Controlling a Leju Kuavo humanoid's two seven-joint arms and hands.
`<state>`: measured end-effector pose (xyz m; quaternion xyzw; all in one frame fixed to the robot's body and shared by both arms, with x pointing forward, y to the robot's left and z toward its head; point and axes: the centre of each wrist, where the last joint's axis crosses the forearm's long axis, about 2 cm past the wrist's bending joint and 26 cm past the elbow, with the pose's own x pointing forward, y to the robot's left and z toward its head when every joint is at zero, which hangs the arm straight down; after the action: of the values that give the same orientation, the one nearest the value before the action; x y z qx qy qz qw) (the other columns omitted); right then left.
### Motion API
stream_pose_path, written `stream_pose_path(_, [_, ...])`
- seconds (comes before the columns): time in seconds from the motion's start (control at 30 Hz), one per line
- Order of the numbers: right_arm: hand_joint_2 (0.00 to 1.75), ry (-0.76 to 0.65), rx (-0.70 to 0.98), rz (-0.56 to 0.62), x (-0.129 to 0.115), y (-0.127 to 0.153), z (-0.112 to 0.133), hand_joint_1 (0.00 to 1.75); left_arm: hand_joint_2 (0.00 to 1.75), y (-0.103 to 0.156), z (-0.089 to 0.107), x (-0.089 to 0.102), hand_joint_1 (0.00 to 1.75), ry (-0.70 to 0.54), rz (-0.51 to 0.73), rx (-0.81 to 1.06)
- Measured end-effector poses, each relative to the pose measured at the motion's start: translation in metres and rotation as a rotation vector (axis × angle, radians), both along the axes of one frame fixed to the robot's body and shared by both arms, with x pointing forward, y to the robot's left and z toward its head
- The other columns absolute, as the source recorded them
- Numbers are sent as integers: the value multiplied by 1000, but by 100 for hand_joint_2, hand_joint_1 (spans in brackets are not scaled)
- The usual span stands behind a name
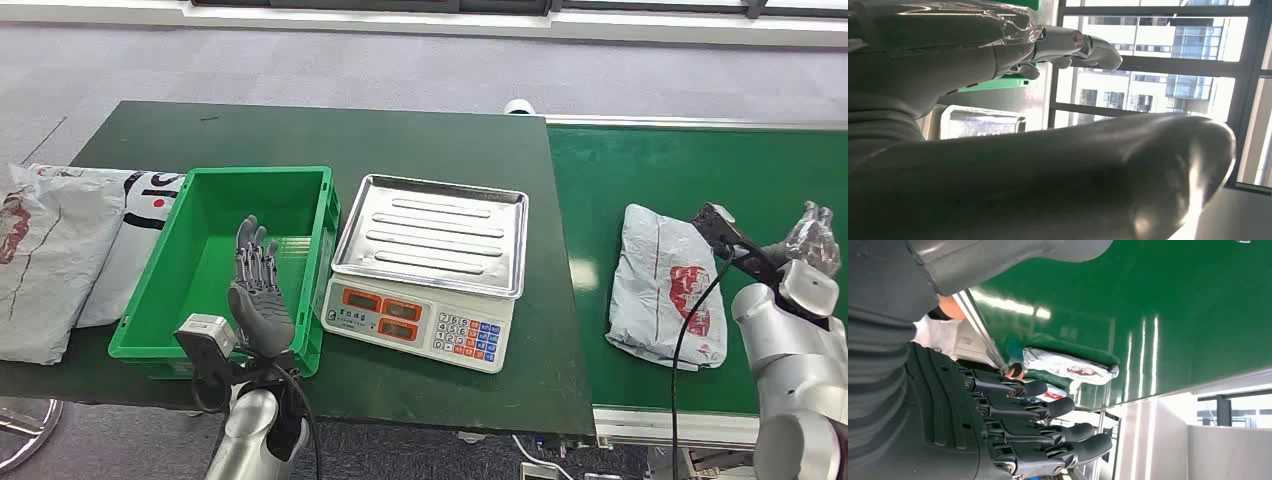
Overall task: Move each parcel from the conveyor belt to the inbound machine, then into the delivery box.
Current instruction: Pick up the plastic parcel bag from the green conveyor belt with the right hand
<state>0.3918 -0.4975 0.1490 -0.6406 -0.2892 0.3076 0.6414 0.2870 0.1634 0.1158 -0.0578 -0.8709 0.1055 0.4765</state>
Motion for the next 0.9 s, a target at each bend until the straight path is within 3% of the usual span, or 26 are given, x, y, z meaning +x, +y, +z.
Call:
stream_pose_path(0.57, [175,15,9,3,0,1,-2,0,0,0,-1,0,0,4,3,3])
stream_pose_path(0.67, [175,179,133,28,-3,23,-24,0,0,0,-1,0,0,37,56,30])
stream_pose_path(0.77, [175,382,263,63,-19,65,-66,0,0,-1,-2,1,0,61,92,47])
stream_pose_path(0.83, [175,440,301,89,-32,86,-88,0,0,-3,-2,3,0,64,98,51])
stream_pose_path(0.9, [175,457,321,109,-35,94,-95,0,0,-3,-2,3,0,69,106,53])
